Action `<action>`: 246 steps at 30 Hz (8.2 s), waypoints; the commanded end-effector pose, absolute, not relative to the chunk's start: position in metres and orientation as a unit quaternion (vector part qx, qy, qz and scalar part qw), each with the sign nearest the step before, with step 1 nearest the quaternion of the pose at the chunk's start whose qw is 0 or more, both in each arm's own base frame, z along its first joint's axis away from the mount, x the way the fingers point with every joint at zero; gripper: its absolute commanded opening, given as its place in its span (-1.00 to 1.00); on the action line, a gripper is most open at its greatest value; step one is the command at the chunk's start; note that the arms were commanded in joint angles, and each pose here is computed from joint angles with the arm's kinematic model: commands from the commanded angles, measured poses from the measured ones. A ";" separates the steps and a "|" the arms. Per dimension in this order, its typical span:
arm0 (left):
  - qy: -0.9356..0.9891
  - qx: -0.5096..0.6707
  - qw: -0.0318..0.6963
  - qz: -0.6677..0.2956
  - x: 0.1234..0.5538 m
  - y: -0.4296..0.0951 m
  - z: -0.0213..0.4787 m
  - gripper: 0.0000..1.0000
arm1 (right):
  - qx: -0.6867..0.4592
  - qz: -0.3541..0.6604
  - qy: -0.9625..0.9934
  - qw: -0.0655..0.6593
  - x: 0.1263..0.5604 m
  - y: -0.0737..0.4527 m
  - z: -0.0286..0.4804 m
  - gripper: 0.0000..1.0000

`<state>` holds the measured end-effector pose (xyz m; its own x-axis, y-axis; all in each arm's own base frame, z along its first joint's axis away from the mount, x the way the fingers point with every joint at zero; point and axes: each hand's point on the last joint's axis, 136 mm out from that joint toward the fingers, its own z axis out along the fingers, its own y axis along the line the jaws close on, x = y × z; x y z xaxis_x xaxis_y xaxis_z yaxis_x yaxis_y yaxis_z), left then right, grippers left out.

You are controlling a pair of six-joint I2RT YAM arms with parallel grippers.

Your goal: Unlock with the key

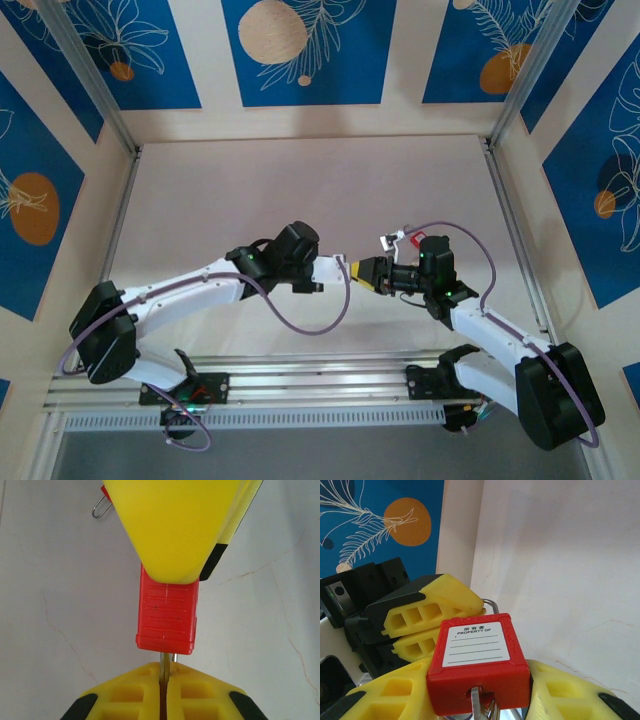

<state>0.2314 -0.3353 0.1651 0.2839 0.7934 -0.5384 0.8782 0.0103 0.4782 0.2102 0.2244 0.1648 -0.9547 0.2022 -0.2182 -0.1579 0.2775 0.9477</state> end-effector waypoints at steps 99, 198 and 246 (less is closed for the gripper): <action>0.369 0.546 0.699 0.276 0.228 -0.392 0.208 -0.54 | 0.091 0.611 0.770 0.159 0.214 0.205 0.176 -0.25; 0.789 0.159 0.580 -0.130 0.333 -0.227 0.275 0.84 | 0.098 -0.001 0.972 0.213 0.351 0.024 0.114 0.49; 0.788 0.189 0.571 -0.131 0.327 -0.231 0.270 0.86 | 0.073 -0.034 0.990 0.120 0.398 0.002 0.066 -0.40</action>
